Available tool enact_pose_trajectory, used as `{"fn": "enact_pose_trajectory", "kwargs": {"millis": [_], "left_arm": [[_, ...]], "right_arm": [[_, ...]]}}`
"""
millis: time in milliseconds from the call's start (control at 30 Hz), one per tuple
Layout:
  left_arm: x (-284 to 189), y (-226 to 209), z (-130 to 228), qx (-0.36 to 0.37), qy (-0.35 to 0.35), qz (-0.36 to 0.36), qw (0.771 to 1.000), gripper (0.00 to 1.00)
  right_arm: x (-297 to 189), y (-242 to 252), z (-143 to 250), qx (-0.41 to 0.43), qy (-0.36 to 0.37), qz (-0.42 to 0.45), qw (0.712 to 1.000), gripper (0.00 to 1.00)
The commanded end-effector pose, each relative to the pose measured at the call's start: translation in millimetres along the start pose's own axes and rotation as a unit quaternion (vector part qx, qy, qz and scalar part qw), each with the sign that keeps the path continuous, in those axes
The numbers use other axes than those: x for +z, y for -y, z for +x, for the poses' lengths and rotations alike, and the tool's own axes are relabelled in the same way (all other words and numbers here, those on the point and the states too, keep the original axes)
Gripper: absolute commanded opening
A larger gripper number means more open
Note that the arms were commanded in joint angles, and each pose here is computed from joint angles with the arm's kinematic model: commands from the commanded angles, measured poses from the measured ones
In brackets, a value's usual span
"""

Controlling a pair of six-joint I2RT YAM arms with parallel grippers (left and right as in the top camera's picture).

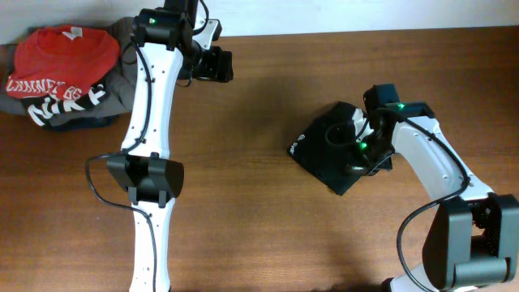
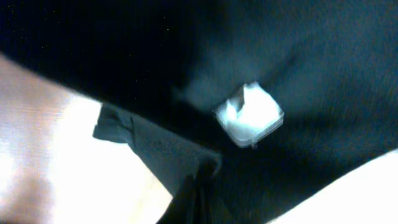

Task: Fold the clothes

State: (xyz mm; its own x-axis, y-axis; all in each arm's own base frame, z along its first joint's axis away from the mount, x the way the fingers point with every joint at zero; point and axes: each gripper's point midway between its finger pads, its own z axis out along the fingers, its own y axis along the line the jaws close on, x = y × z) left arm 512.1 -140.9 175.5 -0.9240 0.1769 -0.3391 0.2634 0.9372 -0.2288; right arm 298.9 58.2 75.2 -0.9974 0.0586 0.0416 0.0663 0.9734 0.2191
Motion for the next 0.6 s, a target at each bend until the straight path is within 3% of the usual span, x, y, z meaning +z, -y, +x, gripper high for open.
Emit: {"fn": "enact_pose_trajectory", "kwargs": {"millis": [0, 567], "left_arm": [[4, 0, 2, 0.008, -0.006, -0.003, 1.0, 0.86], [4, 0, 3, 0.008, -0.008, -0.003, 1.0, 0.86]], "right_arm": [[2, -3, 22, 0.04, -0.044, -0.006, 0.998, 0.04], [2, 26, 58, 0.086, -0.107, 0.077, 0.988, 0.04]]}}
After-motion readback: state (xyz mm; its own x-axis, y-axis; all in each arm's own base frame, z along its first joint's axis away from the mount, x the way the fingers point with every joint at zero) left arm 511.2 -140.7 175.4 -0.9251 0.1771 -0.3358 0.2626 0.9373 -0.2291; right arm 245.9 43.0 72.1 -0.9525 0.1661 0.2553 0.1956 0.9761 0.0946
